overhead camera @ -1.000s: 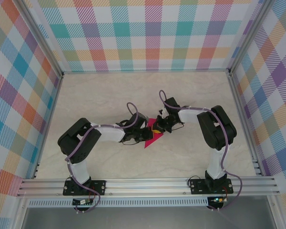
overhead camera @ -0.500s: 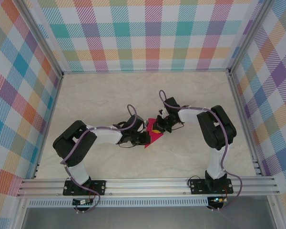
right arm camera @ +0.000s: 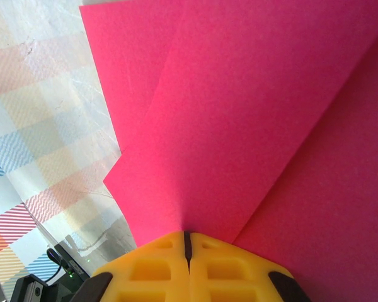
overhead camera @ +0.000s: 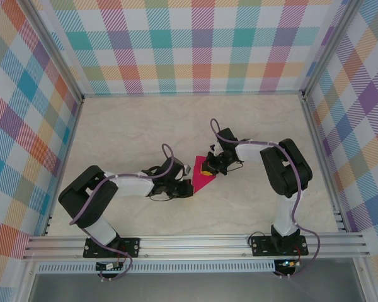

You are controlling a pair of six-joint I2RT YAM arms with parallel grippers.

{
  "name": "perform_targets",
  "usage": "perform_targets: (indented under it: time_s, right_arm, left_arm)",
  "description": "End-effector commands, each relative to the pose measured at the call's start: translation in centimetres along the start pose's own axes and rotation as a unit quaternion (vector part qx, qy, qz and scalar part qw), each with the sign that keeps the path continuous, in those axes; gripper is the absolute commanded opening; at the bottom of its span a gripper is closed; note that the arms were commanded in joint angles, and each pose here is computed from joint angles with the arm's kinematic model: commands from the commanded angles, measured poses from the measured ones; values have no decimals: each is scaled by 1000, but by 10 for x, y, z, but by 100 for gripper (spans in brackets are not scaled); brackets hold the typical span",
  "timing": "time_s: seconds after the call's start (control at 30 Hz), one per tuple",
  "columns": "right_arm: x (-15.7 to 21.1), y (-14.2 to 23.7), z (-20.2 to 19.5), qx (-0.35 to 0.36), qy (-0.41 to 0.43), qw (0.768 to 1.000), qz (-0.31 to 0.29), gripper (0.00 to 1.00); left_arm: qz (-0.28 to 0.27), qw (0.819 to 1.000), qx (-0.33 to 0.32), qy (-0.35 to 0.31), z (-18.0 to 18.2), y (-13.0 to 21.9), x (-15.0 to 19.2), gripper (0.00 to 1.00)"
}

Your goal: Fold a paper plane with a square sheet of paper (pick it up from the middle)

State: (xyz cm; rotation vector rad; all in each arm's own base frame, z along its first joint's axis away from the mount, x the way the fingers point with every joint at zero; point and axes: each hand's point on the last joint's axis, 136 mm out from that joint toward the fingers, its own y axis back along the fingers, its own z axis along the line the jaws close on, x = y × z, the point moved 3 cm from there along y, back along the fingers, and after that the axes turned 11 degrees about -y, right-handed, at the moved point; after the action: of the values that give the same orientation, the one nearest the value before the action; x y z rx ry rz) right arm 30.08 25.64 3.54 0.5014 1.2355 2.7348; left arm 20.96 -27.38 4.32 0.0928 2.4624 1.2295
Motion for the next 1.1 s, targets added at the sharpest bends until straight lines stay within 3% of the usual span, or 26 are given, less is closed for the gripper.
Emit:
perform_targets:
  time_s: [0.0,0.1,0.23,0.37,0.7,0.93,1.07]
  right_arm:
    - [-5,-21,-69,123,-65,990,-19,0]
    - [-5,-21,-69,123,-64,990,-19,0]
    - [-6,-20,-67,119,-65,991,-20,0]
    - [-6,-21,-66,118,-66,991,-19,1]
    - [-8,-19,-61,111,-62,992,-18,0]
    - [-8,-16,-53,99,-55,993,-17,0]
    - [-4,-1,-28,51,-7,998,-27,1]
  left_arm:
    - [61,998,-28,2,8,9,31,1]
    - [30,999,-26,-11,-1,21,16,1]
    - [-63,998,7,-14,-25,39,-19,1]
    - [-110,994,-4,6,-24,37,-40,2]
    - [-75,997,5,32,-16,-8,-41,0]
    - [-53,997,-32,39,0,-11,-27,0]
    - [-35,997,-50,48,12,-14,-13,0]
